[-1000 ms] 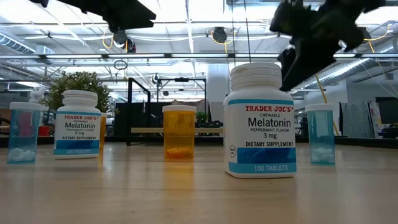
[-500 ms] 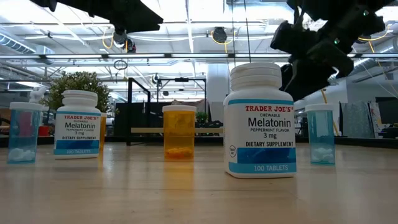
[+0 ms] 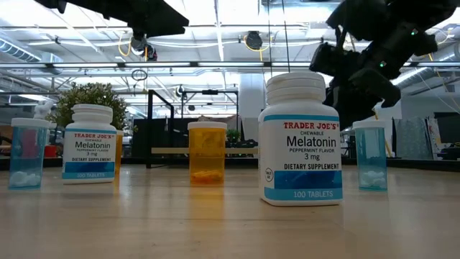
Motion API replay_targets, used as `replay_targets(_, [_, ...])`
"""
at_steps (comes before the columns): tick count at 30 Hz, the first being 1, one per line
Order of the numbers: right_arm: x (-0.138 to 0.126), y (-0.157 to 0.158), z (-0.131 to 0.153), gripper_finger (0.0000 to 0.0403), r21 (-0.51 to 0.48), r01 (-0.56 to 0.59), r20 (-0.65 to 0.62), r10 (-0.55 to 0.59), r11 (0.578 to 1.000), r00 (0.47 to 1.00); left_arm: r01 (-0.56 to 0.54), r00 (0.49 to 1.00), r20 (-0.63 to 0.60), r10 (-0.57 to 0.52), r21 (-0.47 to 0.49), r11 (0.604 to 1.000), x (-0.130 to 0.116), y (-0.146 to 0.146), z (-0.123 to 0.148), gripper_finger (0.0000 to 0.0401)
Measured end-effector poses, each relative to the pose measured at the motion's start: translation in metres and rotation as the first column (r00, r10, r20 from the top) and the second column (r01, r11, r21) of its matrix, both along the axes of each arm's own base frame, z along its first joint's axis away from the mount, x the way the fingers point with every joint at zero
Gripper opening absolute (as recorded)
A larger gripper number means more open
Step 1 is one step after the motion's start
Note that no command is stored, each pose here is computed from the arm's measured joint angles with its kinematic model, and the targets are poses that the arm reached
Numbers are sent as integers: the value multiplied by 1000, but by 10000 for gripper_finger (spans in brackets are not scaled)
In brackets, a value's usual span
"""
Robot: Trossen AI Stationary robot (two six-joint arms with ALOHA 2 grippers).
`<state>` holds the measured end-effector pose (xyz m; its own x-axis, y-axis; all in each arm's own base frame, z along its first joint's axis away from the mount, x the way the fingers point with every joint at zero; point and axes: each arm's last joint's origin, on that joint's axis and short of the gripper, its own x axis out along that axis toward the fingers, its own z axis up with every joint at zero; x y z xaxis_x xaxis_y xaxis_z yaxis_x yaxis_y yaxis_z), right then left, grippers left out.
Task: Pick and place medicine bottles onto shelf by color
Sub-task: Put the transparent pill bottle on the shelf aligned with the other transparent pill bottle
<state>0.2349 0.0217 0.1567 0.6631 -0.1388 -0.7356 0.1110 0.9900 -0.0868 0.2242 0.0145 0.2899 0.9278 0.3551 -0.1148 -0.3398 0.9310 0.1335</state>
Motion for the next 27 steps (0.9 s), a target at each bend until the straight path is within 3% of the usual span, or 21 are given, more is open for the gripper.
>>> replay_targets(10, [10, -2, -12, 226, 16, -28, -5, 28, 999, 1000, 0, 1000, -2, 0, 2, 1000, 0, 0, 0, 200])
replay_targets(21, [11, -10, -12, 152, 54, -20, -2, 21, 998, 1000, 1, 1000, -1, -1, 5, 1000, 0, 0, 0, 200])
replay_targets(27, [14, -10, -6, 142, 51, -27, 25, 26, 998, 999, -1, 1000, 4, 0, 6, 1000, 0, 0, 1, 200])
